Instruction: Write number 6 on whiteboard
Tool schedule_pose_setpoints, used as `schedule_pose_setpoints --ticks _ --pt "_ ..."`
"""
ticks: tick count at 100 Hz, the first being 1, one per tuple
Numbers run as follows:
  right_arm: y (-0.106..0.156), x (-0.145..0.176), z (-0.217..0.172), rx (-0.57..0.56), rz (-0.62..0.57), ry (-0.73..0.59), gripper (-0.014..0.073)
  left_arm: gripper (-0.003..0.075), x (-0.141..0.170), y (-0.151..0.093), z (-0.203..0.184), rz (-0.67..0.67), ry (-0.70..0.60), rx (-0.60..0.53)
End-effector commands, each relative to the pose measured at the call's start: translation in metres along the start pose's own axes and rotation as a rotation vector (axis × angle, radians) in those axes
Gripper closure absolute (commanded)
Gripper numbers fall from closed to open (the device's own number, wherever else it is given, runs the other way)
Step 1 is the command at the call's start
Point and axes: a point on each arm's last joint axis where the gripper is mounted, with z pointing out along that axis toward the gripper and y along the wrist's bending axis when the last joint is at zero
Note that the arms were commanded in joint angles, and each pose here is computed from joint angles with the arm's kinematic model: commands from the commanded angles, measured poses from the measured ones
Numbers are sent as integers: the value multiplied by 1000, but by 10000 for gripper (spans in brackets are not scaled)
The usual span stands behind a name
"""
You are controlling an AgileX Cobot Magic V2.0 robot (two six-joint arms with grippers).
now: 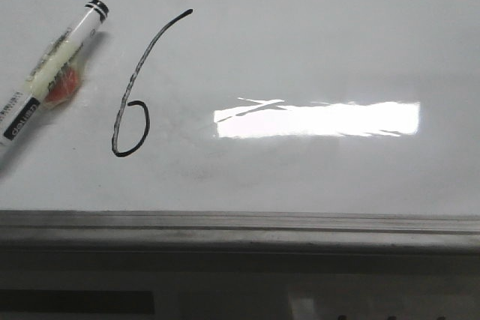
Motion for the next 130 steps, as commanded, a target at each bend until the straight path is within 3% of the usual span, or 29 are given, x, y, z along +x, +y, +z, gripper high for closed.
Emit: schedule_pose_setpoints --ticks 1,14,35,58,130 --pt "0 -15 0 7 -20 -94 666 741 -10 8 -3 -1 -43 -119" --pt "0 -15 0 7 -20 -94 666 741 3 10 -4 -224 1 -212" --pt "0 -15 0 7 -20 -94 666 741 33 6 -2 -389 63 -227" --pt "0 -15 0 7 -20 -96 666 741 51 0 -5 -394 288 -214" --pt "0 -15 0 7 -20 -96 666 741 51 0 -5 -394 289 -214"
